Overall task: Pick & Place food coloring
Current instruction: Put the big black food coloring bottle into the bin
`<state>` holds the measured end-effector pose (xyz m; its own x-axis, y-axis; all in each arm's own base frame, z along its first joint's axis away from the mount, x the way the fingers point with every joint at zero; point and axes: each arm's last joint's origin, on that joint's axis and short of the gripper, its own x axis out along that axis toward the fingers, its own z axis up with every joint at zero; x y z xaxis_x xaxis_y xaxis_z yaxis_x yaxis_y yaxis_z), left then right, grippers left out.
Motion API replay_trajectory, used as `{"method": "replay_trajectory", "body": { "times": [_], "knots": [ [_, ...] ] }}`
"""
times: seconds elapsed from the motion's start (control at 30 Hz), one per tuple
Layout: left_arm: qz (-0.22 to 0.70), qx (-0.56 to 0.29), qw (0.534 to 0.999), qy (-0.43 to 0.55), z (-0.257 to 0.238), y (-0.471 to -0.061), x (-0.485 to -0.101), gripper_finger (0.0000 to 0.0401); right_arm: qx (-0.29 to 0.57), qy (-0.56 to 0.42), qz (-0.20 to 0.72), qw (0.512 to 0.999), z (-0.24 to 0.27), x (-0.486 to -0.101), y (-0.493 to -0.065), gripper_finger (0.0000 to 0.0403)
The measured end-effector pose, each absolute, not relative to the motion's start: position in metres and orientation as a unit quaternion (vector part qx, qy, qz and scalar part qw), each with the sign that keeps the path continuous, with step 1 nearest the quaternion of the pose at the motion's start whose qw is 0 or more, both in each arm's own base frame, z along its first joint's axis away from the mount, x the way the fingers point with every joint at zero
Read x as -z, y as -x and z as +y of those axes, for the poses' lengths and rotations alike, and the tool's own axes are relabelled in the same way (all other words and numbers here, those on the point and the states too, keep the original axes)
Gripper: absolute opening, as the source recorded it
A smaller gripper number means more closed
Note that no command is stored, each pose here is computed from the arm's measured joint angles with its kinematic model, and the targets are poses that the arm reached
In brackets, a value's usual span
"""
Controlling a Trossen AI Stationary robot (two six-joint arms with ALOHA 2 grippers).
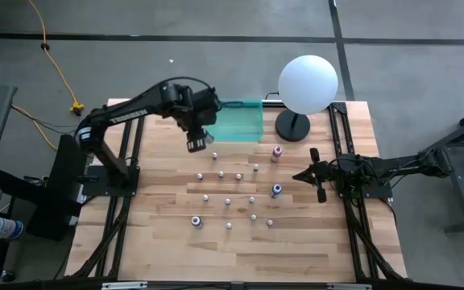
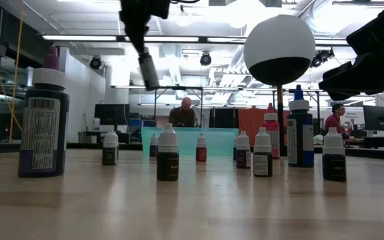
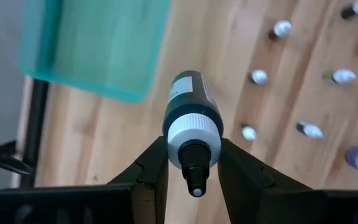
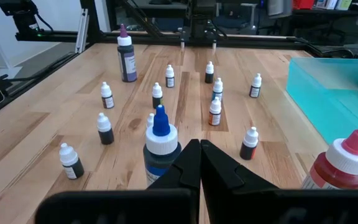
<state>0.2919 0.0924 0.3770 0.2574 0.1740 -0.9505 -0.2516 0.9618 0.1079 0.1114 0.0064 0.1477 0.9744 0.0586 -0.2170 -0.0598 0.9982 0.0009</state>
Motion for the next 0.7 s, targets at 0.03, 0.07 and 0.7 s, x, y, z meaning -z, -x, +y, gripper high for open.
{"method": "replay_trajectory", "body": {
  "times": [0.03,0.07,0.7],
  "knots": [
    [0.594,-0.139,0.792,0.032,0.096,-0.296,-0.38,0.0101,-0.03,0.003,0.109,0.994,0.006,-0.148,-0.111,0.0],
    [0.595,-0.141,0.791,0.032,0.101,-0.301,-0.382,0.0101,-0.03,0.003,0.109,0.994,0.006,-0.148,-0.111,0.0],
    [0.55,-0.204,0.794,0.157,0.182,-0.386,-0.337,0.0102,-0.03,0.003,0.109,0.994,0.006,-0.148,-0.111,0.0]
  ]
}}
